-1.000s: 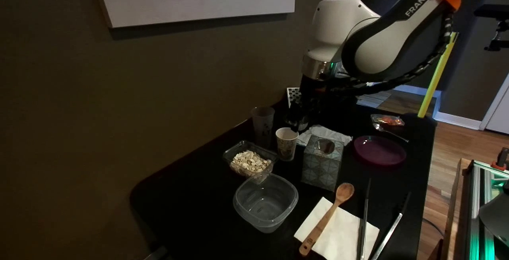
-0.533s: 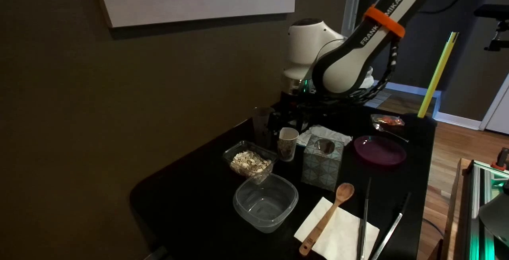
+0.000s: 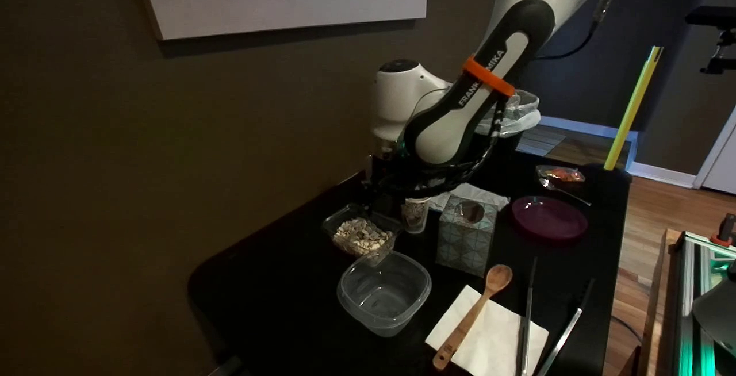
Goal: Put the popcorn on the paper towel then fold it and put it into the bin
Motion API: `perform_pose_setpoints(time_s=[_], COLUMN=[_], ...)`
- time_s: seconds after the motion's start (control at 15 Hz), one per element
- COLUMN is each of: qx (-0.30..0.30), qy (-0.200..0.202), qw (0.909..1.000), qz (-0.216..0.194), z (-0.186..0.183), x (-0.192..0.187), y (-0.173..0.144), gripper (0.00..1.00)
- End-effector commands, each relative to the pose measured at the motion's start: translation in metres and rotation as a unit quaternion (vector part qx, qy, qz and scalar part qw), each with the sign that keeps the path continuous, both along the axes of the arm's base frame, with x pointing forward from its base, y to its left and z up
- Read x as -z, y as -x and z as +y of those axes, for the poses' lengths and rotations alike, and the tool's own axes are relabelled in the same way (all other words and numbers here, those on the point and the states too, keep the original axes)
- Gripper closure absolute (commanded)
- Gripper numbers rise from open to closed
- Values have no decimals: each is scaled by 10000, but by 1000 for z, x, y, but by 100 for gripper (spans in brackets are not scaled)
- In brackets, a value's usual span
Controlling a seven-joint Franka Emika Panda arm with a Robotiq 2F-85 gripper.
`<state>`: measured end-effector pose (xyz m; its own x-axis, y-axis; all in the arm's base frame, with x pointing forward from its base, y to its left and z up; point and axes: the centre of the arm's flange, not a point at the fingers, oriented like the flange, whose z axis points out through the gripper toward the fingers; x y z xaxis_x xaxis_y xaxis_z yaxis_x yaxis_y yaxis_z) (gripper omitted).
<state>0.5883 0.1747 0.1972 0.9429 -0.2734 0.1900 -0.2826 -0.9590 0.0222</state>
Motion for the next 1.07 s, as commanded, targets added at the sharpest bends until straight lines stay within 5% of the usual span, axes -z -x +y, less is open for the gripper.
perform_pose_setpoints(time_s=[0.0,1.0], qx=[265,1169], qy=[-8,-428], qw=[9996,9922], qz=[-2,111], z=[19,29], x=[27,79], y=[-28,-51], gripper=[0,0])
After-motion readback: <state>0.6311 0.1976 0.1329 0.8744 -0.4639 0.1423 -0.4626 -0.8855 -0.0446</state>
